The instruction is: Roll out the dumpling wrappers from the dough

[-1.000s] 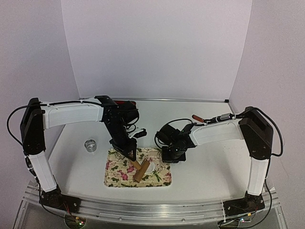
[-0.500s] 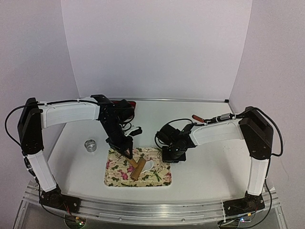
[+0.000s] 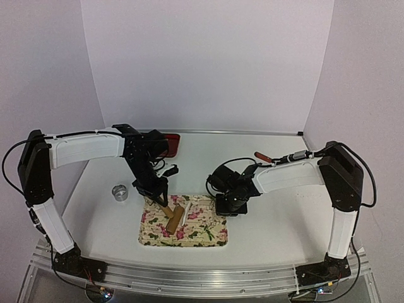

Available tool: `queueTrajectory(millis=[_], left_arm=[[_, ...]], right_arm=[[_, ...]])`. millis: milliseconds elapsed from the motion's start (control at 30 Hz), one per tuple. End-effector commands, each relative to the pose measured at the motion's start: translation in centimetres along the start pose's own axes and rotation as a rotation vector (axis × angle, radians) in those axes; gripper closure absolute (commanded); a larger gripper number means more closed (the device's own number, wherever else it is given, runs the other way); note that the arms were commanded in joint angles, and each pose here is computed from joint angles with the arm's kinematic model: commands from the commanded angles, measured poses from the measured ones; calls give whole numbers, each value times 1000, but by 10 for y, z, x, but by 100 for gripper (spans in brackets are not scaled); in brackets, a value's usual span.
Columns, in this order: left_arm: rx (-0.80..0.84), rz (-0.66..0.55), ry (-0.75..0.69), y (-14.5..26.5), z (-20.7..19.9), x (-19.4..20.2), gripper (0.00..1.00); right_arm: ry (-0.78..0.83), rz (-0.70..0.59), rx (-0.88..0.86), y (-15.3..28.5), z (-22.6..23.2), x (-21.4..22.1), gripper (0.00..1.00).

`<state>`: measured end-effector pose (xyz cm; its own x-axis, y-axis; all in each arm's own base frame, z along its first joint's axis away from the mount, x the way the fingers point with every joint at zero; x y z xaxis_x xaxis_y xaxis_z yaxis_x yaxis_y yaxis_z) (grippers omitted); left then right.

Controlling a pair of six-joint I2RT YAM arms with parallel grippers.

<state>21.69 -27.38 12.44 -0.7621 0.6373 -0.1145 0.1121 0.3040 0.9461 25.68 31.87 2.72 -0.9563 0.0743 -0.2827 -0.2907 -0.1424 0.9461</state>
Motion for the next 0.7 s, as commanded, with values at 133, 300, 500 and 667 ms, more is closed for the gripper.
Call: queueTrajectory(millis=[133, 300, 500, 667], left_arm=[[-216, 59, 68, -5, 40, 15, 100], [-213, -2, 99, 24, 32, 4, 100], [-123, -104, 102, 47, 11, -8, 100], [-193, -87, 130, 63, 19, 4, 100]], right_arm=[[31, -57, 95, 21, -23, -7, 100], [29, -83, 79, 33, -20, -13, 95], [33, -104, 60, 43, -15, -20, 91], [37, -111, 58, 49, -13, -23, 89]])
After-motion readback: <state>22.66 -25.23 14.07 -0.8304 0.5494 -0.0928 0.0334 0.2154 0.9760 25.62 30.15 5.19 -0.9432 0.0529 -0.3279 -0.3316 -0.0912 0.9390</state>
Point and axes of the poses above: each gripper's point midway between its finger pads, its own y axis back along the fingers, its own z axis along the line the jaws close on, x = y × z, the point moved 2 cm from there along y, back along the fingers, and after that the axes turned 6 degrees about -y, right-handed, at the moved point
